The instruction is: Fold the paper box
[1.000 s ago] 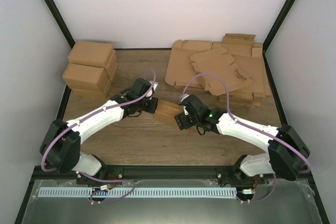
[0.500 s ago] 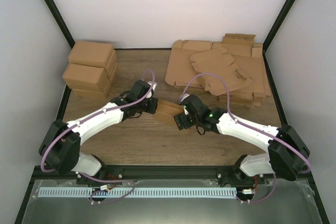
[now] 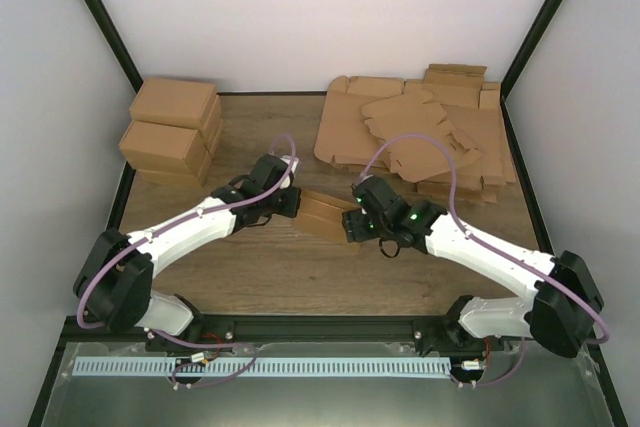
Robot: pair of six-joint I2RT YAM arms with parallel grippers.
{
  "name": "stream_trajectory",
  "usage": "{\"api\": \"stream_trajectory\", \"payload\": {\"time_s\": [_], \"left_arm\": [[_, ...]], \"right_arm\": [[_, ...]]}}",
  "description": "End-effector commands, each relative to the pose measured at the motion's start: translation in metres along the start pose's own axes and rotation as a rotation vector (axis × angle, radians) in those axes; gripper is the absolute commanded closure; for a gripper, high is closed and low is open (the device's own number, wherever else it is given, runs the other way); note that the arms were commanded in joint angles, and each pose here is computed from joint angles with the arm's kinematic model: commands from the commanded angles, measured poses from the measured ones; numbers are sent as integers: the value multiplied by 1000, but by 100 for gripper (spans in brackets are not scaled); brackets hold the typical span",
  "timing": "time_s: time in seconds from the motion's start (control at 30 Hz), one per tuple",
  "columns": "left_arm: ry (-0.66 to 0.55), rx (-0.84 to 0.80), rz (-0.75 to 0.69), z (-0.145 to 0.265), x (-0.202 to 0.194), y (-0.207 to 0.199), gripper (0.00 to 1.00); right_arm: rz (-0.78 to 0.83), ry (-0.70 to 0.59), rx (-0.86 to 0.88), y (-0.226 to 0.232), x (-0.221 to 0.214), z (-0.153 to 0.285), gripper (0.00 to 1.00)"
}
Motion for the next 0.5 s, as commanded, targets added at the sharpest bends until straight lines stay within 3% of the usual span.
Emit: {"api": "stream_trajectory", "payload": {"time_s": [0.0, 0.23, 0.47], "left_arm": [[90, 50, 7, -5, -25, 10, 96], [87, 55, -1, -5, -24, 8, 96], [89, 65, -5, -5, -26, 9, 96]], "right_arm": [[-171, -43, -18, -7, 10, 25, 31], [-237, -85, 39, 0, 18, 36, 50], [-264, -51, -96, -19, 10, 29, 51]]}}
Point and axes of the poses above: each gripper's point midway between its finger pads, its own z axis back along the fingers, its own y axis along the line the jaws close on, x = y × z, the point moved 2 cm from there along z, back along the fingers, and after that the axes turned 12 degrees about z, right-handed, at the moved point
